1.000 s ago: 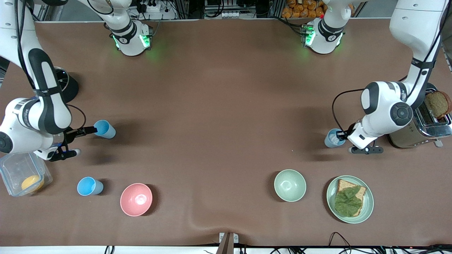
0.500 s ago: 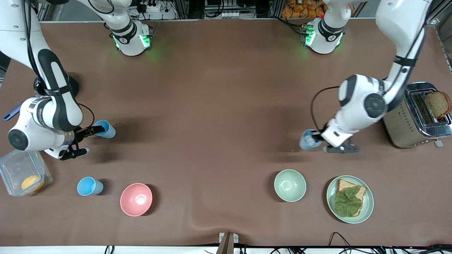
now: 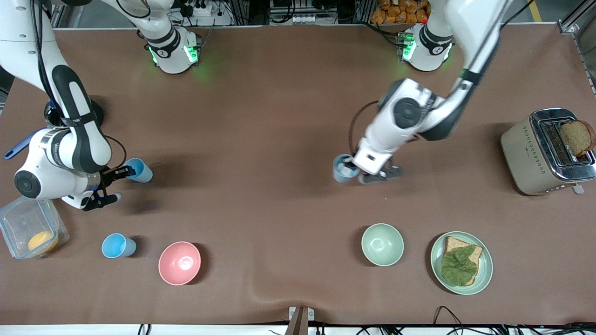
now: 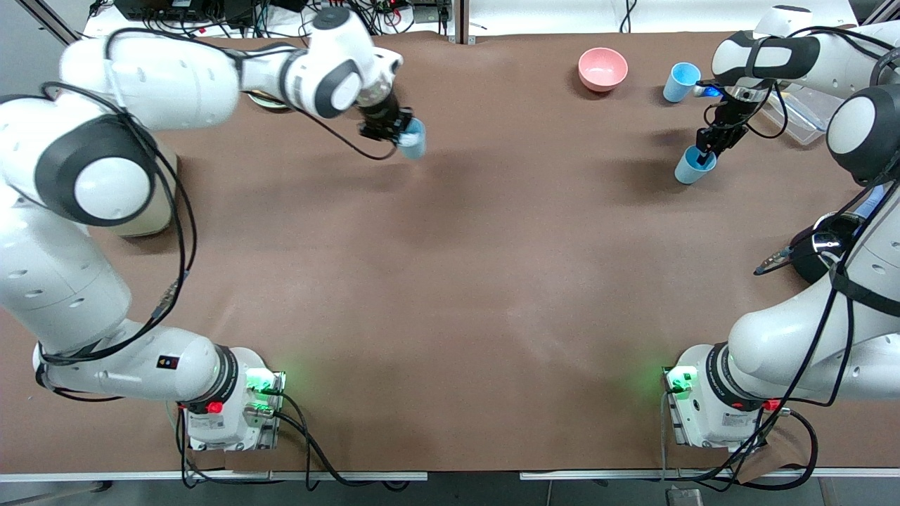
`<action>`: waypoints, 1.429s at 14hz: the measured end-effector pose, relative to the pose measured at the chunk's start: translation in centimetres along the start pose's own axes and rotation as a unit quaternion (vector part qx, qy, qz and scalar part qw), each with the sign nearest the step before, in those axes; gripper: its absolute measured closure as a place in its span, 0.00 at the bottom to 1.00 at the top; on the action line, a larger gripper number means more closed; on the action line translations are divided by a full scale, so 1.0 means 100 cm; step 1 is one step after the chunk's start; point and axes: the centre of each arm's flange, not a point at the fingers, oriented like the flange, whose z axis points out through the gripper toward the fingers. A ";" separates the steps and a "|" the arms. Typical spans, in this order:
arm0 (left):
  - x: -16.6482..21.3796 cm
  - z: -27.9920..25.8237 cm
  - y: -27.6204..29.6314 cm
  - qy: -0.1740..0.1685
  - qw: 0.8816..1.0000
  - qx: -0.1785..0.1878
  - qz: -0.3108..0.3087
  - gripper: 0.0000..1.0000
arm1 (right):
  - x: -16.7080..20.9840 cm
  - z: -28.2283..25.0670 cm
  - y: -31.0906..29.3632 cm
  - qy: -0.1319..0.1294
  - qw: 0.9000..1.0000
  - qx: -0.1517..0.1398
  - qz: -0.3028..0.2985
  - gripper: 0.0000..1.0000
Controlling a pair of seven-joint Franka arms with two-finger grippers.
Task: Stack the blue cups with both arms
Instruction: 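Lift the cups and carry both toward the table middle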
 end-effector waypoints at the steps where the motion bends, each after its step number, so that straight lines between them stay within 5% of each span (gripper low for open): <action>1: -0.013 0.006 0.016 -0.005 1.000 -0.002 -0.010 0.96 | 0.000 0.000 0.000 0.000 1.000 0.000 -0.003 0.84; 3: -0.035 0.020 0.043 -0.011 1.000 -0.002 -0.023 0.96 | 0.001 -0.002 -0.002 0.001 1.000 -0.001 -0.019 0.96; 14: -0.087 0.100 0.102 0.006 0.998 0.039 -0.045 0.96 | 0.022 -0.142 -0.128 -0.005 0.996 -0.030 -0.087 0.96; 20: -0.065 0.081 0.104 0.039 0.998 0.035 -0.041 0.38 | 0.043 -0.125 -0.227 -0.014 1.000 0.016 0.001 0.96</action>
